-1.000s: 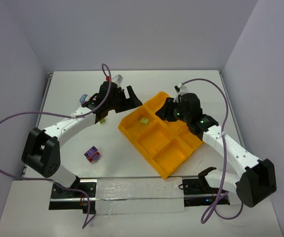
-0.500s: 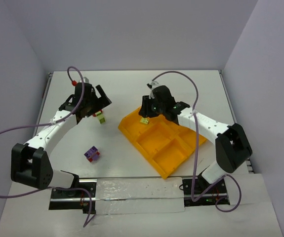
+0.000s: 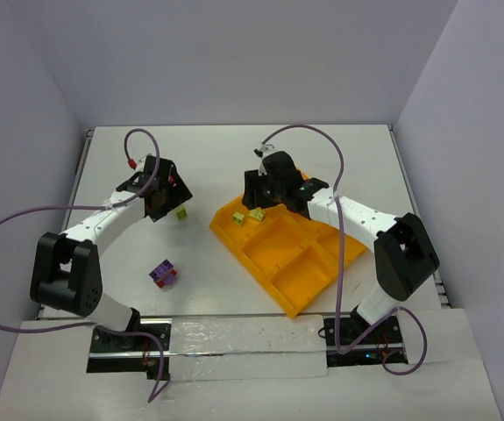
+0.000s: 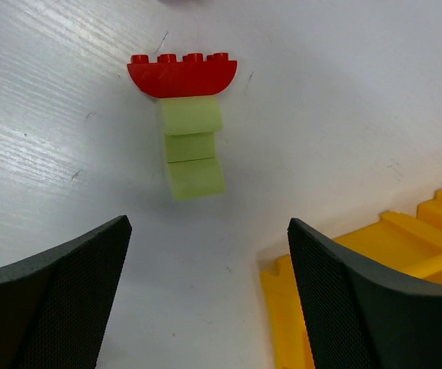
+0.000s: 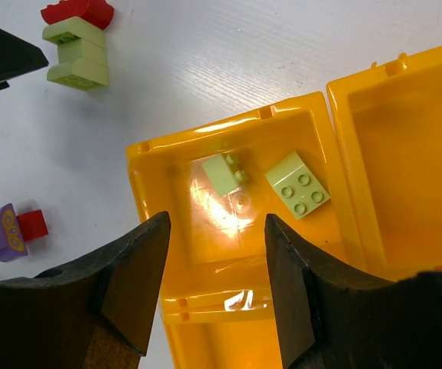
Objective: Sort the legos into containers by color
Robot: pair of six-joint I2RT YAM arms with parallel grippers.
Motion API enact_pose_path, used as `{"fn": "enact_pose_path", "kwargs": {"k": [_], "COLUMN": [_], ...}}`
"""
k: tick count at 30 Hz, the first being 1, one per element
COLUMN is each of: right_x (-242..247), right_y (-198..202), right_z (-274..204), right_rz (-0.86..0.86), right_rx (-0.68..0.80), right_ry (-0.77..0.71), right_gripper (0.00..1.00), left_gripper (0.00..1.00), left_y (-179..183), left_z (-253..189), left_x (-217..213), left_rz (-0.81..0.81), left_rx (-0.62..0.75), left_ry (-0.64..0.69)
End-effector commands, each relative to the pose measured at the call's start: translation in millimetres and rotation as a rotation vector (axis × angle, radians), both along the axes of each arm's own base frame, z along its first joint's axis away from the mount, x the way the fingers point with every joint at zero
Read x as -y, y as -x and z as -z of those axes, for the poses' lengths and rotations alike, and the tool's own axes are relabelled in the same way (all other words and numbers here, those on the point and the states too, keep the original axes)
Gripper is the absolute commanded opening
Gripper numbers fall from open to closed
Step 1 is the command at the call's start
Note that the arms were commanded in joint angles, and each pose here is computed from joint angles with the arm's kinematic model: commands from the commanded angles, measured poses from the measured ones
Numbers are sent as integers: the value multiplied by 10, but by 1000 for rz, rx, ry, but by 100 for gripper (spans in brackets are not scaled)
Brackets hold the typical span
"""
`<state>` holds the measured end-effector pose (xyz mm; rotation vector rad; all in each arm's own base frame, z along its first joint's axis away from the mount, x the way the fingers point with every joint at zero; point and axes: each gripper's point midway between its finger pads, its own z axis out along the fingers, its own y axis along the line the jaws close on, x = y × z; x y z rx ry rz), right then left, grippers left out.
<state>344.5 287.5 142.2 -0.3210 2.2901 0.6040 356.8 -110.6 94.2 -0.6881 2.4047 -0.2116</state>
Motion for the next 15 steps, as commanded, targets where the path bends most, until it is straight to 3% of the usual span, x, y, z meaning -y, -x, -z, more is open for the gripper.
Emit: {"fn": "enact_pose_path", "kwargs": {"k": [1,9,15], "right_x": [-2,54,65], "right_y": [-96,-10,14], "right_z": [-364,-537,-623], "right_rz": [19,21,18], "right_rx": [91,124,137], "right_ry": [-27,-59,-70], "right_gripper": [60,61,62], "left_gripper": [88,86,80], "left_y": [-50,-76,-166], "left_z": [91,369,426], "left_x": [-16,-11,7], "left_rz": [-28,-37,-27], "left_rx": [-5,-34,-24], "left_ry": [6,-5,-51]}}
